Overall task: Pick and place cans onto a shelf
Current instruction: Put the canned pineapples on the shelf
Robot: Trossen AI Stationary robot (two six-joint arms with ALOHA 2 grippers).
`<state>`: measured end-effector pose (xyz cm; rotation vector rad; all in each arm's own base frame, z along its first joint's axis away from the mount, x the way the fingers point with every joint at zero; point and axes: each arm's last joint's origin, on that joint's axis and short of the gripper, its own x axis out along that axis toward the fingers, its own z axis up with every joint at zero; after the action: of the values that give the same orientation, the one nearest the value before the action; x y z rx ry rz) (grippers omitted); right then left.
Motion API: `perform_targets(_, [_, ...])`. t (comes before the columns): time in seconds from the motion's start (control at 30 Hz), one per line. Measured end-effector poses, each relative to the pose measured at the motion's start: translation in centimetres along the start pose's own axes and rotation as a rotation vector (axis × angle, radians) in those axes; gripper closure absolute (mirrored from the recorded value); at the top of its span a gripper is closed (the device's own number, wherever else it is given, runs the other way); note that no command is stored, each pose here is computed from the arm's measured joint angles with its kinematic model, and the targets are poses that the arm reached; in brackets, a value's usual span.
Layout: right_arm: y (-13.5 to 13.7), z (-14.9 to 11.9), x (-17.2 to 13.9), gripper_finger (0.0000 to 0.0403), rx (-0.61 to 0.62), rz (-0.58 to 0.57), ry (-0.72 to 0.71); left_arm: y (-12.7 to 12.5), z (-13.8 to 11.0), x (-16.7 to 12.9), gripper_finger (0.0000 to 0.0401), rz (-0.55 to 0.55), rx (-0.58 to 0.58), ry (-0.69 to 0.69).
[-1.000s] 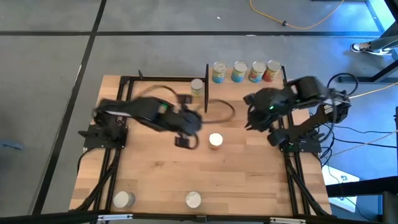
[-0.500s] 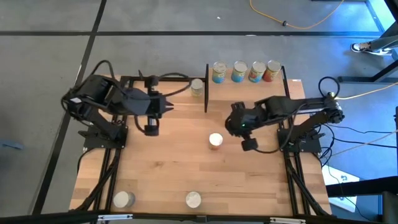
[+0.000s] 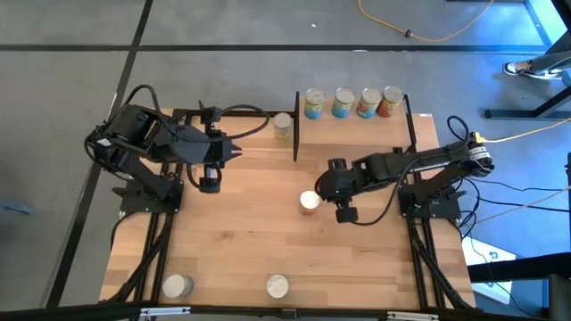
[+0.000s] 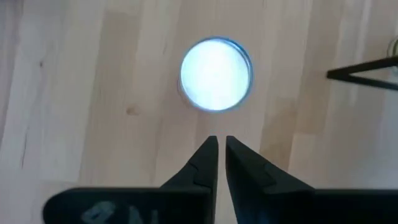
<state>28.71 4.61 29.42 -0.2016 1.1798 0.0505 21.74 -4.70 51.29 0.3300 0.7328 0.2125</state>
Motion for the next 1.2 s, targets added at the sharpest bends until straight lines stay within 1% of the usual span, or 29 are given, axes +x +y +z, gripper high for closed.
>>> perform_targets(0.13, [0.1, 0.1, 1.0, 0.0383, 0.002, -0.004, -0.043, 0.0, 0.0, 0.0, 0.0367, 0.0, 0.006, 0.0])
perform_targets(0.23, [-0.2, 0.4, 1.4, 0.0387, 0.018, -0.023, -0.094, 0.0, 0.0, 0.0, 0.0367, 0.0, 0.007, 0.0])
perform_targets(0.4, [-1.2, 0.7, 2.0, 0.0365, 0.056, -0.04, -0.118, 0.0, 0.0, 0.0, 0.0367, 0.0, 0.007, 0.001])
perform_targets(0.53, [-1.9, 0.8, 2.5, 0.0339, 0.11, -0.049, -0.117, 0.0, -0.2, 0.0, 0.0367, 0.0, 0.017, 0.018])
perform_targets(0.63, [-2.6, 0.9, 3.1, 0.0328, 0.153, -0.056, -0.107, 0.0, -0.3, 0.0, 0.0367, 0.0, 0.02, 0.027])
perform_targets(0.73, [-3.2, 1.0, 4.0, 0.0327, 0.192, -0.061, -0.085, 0.0, -0.3, 0.0, 0.0367, 0.001, 0.02, 0.027])
perform_targets(0.83, [-3.8, 1.0, 5.1, 0.0329, 0.232, -0.016, -0.055, 0.0, -0.3, 0.0, 0.0367, 0.001, 0.02, 0.027])
perform_targets(0.93, [-4.2, 1.0, 6.1, 0.0329, 0.242, 0.006, -0.026, 0.0, -0.3, 0.0, 0.0367, 0.001, 0.02, 0.027])
perform_targets(1.03, [-4.3, 1.0, 6.6, 0.0329, 0.226, 0.035, -0.018, 0.0, -0.3, 0.0, 0.0367, 0.001, 0.02, 0.027])
perform_targets(1.2, [-4.6, 1.0, 7.5, 0.033, 0.239, 0.051, 0.002, 0.0, -0.3, 0.0, 0.0367, 0.001, 0.021, 0.027])
